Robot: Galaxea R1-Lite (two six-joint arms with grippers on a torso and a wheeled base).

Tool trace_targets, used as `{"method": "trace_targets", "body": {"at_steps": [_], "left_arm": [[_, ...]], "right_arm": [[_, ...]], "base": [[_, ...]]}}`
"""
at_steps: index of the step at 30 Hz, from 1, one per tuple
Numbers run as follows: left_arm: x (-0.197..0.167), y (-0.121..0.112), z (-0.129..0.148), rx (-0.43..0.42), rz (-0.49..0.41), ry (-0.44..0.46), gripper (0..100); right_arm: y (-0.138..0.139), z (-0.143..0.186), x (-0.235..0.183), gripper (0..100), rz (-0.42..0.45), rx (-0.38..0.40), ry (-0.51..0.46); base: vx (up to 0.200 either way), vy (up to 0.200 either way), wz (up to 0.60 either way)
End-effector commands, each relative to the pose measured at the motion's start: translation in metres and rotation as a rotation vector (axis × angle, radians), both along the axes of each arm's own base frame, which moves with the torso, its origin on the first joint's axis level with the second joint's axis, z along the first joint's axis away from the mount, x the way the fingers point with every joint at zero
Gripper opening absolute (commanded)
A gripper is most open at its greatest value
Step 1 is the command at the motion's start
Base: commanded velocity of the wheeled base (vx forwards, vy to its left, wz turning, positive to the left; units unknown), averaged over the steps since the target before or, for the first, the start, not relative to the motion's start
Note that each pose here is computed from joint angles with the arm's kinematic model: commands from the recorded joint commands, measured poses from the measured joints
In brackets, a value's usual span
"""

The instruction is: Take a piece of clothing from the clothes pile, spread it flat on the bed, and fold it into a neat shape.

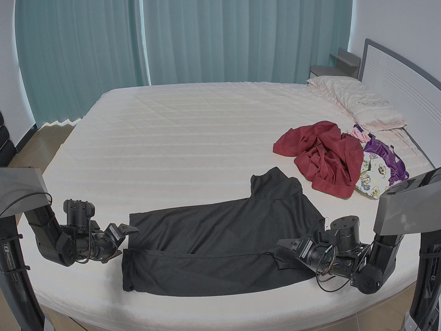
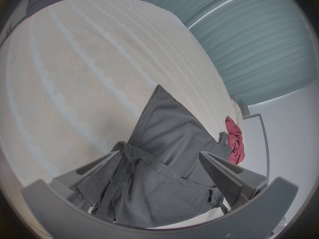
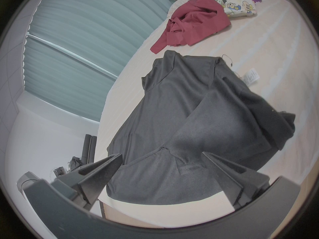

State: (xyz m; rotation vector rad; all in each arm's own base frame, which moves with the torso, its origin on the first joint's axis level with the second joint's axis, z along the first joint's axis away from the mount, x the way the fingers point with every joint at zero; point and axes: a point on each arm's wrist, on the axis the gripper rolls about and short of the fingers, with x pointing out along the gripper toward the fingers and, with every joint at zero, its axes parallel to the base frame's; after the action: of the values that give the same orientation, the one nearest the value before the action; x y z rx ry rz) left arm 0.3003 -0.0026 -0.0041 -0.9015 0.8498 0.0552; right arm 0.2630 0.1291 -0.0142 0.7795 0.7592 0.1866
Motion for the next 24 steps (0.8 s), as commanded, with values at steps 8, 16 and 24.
{"method": "trace_targets", "body": {"at_steps": [8, 16, 24], "left_arm": [[0.000, -0.001, -0.001, 0.007, -0.004, -0.001, 100], [0.000, 0.000, -0.001, 0.008, -0.003, -0.001, 100], [0.000, 0.000, 0.000, 0.008, -0.003, -0.003, 100]], "right_arm": [[0.008, -0.027, 0.000, 100, 0.004, -0.047, 0.064], [0.009, -0.025, -0.002, 100, 0.007, -0.051, 0.060], [0.018, -0.022, -0.018, 100, 0.036, -0.089, 0.068]], "base": [[0.000, 0.000, 0.00], [0.000, 0.000, 0.00], [0.000, 0.000, 0.00]]}}
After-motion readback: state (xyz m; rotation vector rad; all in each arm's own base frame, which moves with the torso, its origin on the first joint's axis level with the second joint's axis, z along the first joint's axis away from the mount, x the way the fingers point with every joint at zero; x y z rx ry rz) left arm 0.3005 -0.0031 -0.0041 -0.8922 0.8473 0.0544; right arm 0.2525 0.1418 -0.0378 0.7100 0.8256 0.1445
